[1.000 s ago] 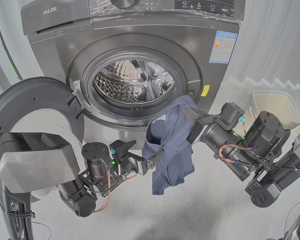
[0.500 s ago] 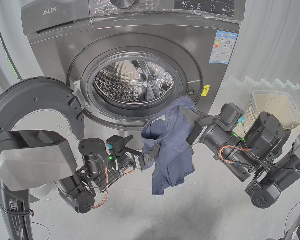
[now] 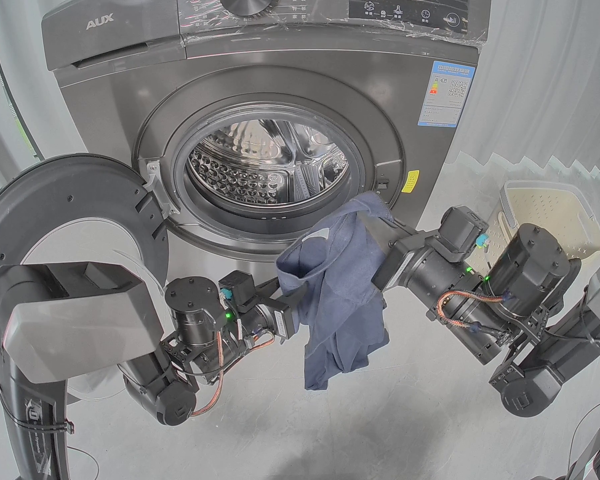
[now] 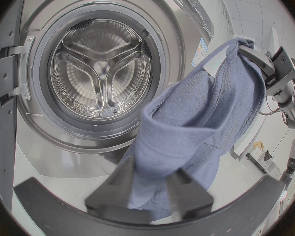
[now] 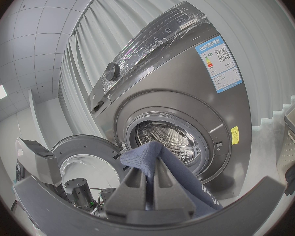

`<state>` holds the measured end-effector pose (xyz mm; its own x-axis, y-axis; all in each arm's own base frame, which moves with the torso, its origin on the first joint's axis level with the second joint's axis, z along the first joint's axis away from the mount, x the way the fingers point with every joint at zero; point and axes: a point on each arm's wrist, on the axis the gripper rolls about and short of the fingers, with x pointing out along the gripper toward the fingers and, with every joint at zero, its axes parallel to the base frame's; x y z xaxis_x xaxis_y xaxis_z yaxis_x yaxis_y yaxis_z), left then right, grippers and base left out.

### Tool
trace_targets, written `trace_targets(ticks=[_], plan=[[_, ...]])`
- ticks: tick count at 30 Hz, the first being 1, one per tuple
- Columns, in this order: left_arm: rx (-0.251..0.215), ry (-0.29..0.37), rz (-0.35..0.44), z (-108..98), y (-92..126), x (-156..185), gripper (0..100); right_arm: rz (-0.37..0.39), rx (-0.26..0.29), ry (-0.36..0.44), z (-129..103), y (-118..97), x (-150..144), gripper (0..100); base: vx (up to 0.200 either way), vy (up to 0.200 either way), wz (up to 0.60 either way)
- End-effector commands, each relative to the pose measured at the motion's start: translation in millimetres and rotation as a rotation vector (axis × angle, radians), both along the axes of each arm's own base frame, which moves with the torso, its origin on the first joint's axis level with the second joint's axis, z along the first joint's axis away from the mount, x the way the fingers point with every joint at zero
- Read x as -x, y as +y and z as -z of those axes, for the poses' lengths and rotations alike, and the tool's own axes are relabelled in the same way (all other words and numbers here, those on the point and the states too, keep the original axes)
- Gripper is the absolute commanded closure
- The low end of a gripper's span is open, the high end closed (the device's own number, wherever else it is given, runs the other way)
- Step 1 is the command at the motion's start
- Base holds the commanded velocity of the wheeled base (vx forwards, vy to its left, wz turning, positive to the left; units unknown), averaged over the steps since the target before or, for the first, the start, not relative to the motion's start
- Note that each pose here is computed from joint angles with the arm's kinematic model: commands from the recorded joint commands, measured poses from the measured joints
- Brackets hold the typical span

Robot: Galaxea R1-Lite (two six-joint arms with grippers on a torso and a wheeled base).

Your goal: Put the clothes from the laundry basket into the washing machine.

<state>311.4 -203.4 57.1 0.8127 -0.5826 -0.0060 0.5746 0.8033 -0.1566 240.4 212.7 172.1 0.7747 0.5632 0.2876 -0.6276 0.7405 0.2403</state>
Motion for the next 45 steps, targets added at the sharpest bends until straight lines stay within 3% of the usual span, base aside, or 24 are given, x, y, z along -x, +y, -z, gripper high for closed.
trace_targets(ticks=[1, 7, 11, 16, 20, 25, 31, 34, 41, 45], plan=[[0.004, -0.004, -0.005, -1.2, 1.2, -1.7, 100, 0.001, -0.001, -0.003, -0.8, -0.5, 0.0, 100, 0.000, 0.000, 0.00], [0.040, -0.056, -0.004, -26.6, 7.8, 2.9, 100, 0.007, 0.001, 0.001, 0.3, -2.3, -0.9, 100, 0.000, 0.000, 0.00], [0.081, -0.130, -0.034, -61.7, 27.4, 10.1, 100, 0.006, 0.005, 0.004, 1.5, -2.3, -0.8, 100, 0.000, 0.000, 0.00], [0.097, -0.172, -0.040, -87.7, 53.2, 31.0, 100, 0.005, 0.039, 0.036, 11.5, -5.8, 3.1, 100, 0.000, 0.000, 0.00], [0.103, -0.191, -0.019, -98.6, 66.4, 43.3, 100, -0.003, 0.052, 0.046, 14.8, -4.5, 6.8, 100, 0.000, 0.000, 0.00], [0.119, -0.234, -0.061, -114.3, 86.2, 51.0, 100, 0.008, 0.064, 0.058, 18.8, -7.6, 5.8, 100, 0.000, 0.000, 0.00], [0.196, -0.219, -0.039, -124.5, 91.5, 61.9, 100, 0.012, 0.058, 0.052, 17.4, -7.5, 4.3, 100, 0.000, 0.000, 0.00], [0.204, -0.234, -0.034, -128.6, 92.9, 61.2, 100, 0.011, 0.054, 0.048, 16.1, -6.7, 4.0, 100, 0.000, 0.000, 0.00], [0.259, -0.375, -0.066, -168.2, 107.6, 67.2, 100, 0.030, 0.018, 0.015, 4.6, -4.8, 0.5, 100, 0.000, 0.000, 0.00], [0.252, -0.367, -0.065, -179.6, 112.0, 79.1, 100, 0.032, 0.001, -0.005, -2.9, -6.4, 2.2, 100, 0.000, 0.000, 0.00]])
